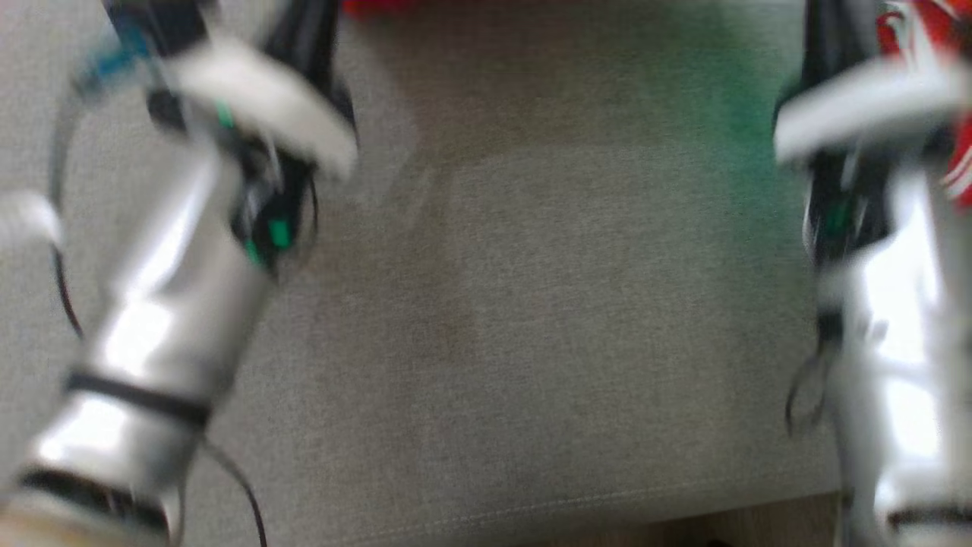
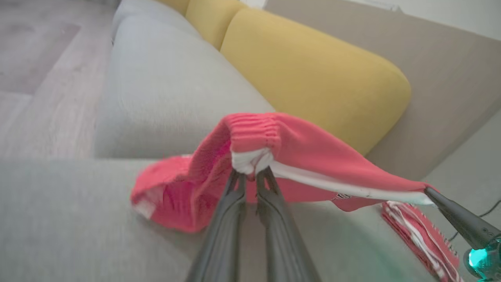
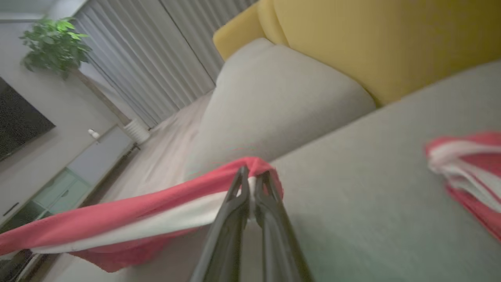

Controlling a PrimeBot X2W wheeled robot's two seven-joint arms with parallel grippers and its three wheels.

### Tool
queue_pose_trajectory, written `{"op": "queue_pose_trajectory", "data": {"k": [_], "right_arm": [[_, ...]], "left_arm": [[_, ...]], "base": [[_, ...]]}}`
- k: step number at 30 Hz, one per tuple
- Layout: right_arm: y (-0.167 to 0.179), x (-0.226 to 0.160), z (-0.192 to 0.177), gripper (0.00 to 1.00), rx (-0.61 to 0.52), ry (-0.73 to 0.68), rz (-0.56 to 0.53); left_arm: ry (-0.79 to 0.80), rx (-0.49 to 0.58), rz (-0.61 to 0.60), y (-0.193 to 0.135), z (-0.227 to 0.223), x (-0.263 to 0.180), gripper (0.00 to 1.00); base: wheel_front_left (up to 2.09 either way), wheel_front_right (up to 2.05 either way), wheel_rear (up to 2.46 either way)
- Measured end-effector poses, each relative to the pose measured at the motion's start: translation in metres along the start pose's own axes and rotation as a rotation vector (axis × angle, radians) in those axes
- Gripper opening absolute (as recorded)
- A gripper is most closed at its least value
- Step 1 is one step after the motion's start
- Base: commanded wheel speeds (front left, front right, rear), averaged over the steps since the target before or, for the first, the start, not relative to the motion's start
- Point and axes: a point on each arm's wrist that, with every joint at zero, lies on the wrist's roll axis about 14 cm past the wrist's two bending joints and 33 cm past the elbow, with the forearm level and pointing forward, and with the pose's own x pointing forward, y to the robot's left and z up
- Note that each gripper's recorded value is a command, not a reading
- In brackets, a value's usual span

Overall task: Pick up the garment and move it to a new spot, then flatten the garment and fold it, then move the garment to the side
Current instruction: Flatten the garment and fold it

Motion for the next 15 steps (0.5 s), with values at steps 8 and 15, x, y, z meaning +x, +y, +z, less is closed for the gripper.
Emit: {"op": "queue_pose_trajectory", "data": {"k": [8,15], "right_arm": [[-0.038,-0.114,-0.068,0.00,0.053,0.134,-0.123],[-0.046,-0.208,-0.081,0.00,0.029,0.217,-0.186]], "left_arm": [[0.159,-0.138,0.044,-0.020,-0.086,-0.105,0.00],[0.242,-0.256,0.105,-0.060,-0.118,-0.204,0.00]], "base": [[0.00,0.00,0.00],[0.00,0.00,0.00]]}}
